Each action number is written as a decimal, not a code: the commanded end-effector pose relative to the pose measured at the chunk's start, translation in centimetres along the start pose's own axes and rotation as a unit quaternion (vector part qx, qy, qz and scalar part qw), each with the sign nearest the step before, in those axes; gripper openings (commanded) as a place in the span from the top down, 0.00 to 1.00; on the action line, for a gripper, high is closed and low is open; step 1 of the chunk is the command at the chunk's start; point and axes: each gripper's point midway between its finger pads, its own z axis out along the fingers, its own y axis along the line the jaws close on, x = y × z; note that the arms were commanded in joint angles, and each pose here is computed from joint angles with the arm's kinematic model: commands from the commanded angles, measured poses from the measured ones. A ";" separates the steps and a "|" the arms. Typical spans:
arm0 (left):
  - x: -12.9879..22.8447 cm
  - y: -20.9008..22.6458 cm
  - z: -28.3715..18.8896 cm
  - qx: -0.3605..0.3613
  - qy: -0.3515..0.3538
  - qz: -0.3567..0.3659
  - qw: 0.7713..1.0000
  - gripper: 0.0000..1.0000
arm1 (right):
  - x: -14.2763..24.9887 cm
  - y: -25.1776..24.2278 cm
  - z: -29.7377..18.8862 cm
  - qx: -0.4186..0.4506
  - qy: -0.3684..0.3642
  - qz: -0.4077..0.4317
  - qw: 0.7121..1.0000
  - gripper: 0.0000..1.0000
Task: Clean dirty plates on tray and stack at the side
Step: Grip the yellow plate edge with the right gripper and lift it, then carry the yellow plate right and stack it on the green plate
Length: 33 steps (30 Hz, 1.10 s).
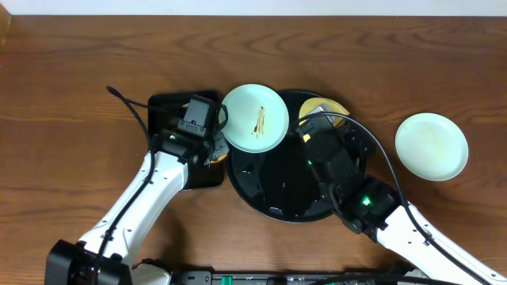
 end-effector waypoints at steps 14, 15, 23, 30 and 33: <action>-0.2 0.3 -0.2 -0.004 -0.006 0.008 1.000 0.92 | -1.2 -1.6 -0.4 0.030 -0.017 0.017 0.999 0.99; -0.2 0.3 -0.2 -0.004 -0.006 0.008 1.000 0.92 | -1.0 -1.2 -0.3 0.019 -0.016 0.043 0.999 0.99; -0.1 0.4 -0.2 -0.006 -0.004 0.008 1.000 0.92 | 2.8 0.4 2.3 -0.065 0.048 0.218 0.973 0.99; -0.1 0.4 -0.2 -0.006 -0.004 0.008 1.000 0.92 | 7.5 -1.4 5.3 -0.092 0.119 0.342 0.927 0.99; -0.1 0.4 -0.2 -0.006 -0.004 0.008 1.000 0.91 | 10.3 -3.1 6.7 -0.090 0.148 0.412 0.895 0.99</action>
